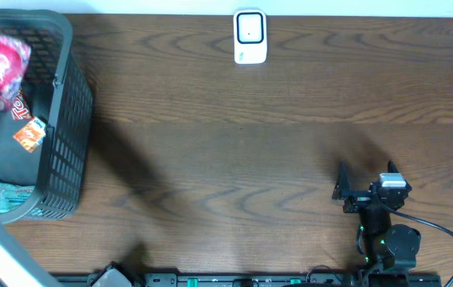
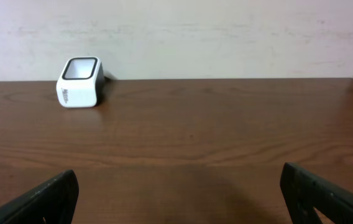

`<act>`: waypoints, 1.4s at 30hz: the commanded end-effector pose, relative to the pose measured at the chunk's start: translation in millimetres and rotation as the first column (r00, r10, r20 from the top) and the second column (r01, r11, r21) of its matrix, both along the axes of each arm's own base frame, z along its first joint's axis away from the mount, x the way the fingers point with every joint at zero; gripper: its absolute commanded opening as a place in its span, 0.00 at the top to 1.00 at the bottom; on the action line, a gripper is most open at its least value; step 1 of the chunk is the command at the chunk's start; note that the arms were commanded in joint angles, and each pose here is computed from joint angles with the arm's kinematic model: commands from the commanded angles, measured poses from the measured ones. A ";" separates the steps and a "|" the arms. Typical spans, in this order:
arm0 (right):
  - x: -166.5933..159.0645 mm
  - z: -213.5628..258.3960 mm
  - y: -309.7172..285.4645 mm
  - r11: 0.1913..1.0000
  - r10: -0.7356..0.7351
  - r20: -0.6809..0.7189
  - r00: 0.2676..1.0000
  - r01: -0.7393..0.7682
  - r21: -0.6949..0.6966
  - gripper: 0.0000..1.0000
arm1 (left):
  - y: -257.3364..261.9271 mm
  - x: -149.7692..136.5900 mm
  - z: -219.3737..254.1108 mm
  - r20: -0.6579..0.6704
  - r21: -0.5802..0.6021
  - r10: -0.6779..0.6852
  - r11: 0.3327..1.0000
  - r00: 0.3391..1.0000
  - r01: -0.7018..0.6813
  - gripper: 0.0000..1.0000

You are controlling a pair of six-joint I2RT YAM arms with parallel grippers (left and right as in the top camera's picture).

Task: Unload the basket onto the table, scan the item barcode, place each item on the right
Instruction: 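Grasp the purple candy bag with the left gripper and lift, then carry the bag to the scanner and release it on the table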

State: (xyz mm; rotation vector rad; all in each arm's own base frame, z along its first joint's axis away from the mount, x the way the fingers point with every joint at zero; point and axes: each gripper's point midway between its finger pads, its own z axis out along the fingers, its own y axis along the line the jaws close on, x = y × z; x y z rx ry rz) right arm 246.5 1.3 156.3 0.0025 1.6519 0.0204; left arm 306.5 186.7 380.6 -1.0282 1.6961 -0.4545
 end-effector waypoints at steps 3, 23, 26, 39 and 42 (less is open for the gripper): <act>0.0 -1.4 0.2 1.000 -0.001 -0.001 1.000 0.001 -0.011 0.01 | -80.1 -13.7 58.8 0.162 0.037 -0.152 0.988 0.975 0.148 0.93; 0.0 -1.4 0.2 1.000 -0.001 -0.001 1.000 0.001 -0.011 0.01 | -381.1 41.6 -98.8 -0.340 0.011 -0.774 0.564 0.534 0.826 0.93; 0.0 -1.5 0.2 1.000 -0.001 -0.001 1.000 0.001 -0.011 0.01 | -418.7 43.5 -143.6 -0.425 -0.041 -0.790 0.506 0.443 0.862 0.93; 0.0 -1.4 0.2 1.000 -0.001 -0.001 1.000 0.001 -0.011 0.01 | -465.5 41.5 -291.6 -0.644 -0.255 -0.720 0.521 0.259 0.815 0.57; 0.0 -1.5 0.2 1.000 -0.001 -0.001 1.000 0.001 -0.011 0.01 | -466.0 42.0 -288.8 -0.637 -0.256 -0.725 0.518 0.261 0.816 0.18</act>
